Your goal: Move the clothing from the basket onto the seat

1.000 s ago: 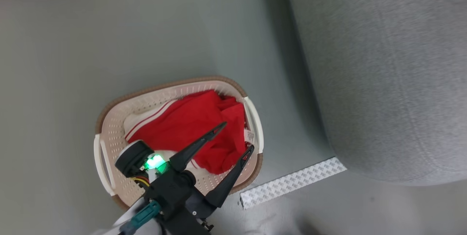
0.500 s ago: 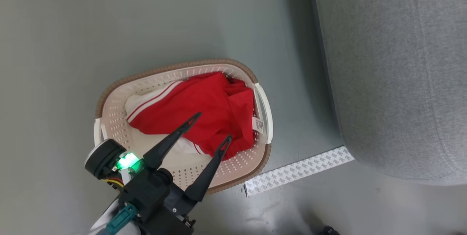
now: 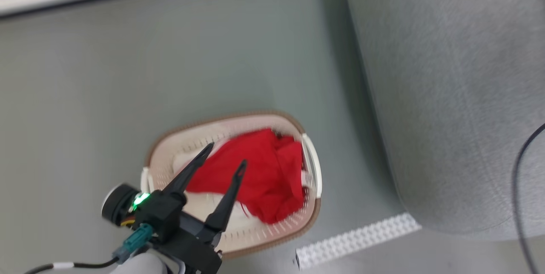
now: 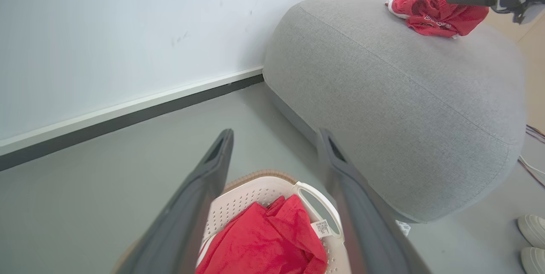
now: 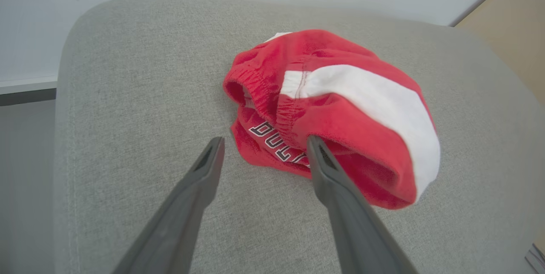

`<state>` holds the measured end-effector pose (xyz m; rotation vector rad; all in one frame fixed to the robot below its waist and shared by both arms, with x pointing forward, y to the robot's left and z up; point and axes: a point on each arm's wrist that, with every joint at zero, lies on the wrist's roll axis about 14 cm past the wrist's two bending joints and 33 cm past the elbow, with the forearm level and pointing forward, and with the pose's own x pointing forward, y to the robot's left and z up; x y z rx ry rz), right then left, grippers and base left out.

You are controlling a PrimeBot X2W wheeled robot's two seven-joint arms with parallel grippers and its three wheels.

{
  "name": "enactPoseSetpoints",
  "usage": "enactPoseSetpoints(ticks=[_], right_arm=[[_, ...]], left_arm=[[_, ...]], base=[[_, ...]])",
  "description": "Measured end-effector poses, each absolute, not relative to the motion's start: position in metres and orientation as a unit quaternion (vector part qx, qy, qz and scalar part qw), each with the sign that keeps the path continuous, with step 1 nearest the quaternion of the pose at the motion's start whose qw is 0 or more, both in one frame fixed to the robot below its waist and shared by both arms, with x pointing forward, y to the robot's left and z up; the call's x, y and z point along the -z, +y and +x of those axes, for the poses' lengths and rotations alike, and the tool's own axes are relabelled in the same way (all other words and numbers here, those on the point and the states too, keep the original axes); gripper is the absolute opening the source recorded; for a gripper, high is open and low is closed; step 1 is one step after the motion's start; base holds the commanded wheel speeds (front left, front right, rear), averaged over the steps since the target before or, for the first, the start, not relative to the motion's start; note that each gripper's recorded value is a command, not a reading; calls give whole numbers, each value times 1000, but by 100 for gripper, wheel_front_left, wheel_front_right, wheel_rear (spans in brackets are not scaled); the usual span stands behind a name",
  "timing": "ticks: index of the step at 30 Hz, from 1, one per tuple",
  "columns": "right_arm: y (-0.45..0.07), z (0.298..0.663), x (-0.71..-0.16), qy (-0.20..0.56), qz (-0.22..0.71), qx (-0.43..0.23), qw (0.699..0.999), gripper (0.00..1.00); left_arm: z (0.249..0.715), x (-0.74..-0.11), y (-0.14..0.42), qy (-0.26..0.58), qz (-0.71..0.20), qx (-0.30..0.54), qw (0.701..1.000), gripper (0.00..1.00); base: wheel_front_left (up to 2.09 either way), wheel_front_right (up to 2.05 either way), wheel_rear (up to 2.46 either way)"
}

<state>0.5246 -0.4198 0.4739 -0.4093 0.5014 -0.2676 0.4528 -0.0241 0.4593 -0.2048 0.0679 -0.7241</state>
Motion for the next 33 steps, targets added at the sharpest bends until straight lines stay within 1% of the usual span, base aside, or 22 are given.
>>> enactPoseSetpoints(ticks=[5, 10, 14, 18, 19, 24, 30, 33], right_arm=[[-395, 498, -487, 225, -210, 89, 947, 100], [-363, 476, -518, 170, -207, 49, 962, 100], [-342, 452, -538, 122, -186, 29, 974, 100], [-309, 430, -553, 71, -120, 8, 990, 100], [-295, 420, -561, 42, -98, -1, 994, 100], [-251, 400, -572, -23, -32, -25, 999, 100], [-194, 382, -572, -69, -5, -69, 995, 100], [-175, 373, -570, -84, 14, -75, 994, 100]], left_arm=[[446, -473, -5, 38, -102, 296, 949, 100], [431, -492, 18, 30, -111, 241, 964, 100], [417, -504, 42, 21, -116, 192, 974, 100], [402, -516, 77, 4, -115, 136, 984, 100], [397, -524, 95, -11, -112, 109, 988, 100], [382, -546, 133, -53, -111, 54, 991, 100], [362, -560, 173, -92, -101, 8, 991, 100], [352, -567, 188, -112, -100, -9, 989, 100]], base=[[0, 0, 0], [0, 0, 0], [0, 0, 0], [0, 0, 0], [0, 0, 0], [0, 0, 0], [0, 0, 0], [0, 0, 0]])
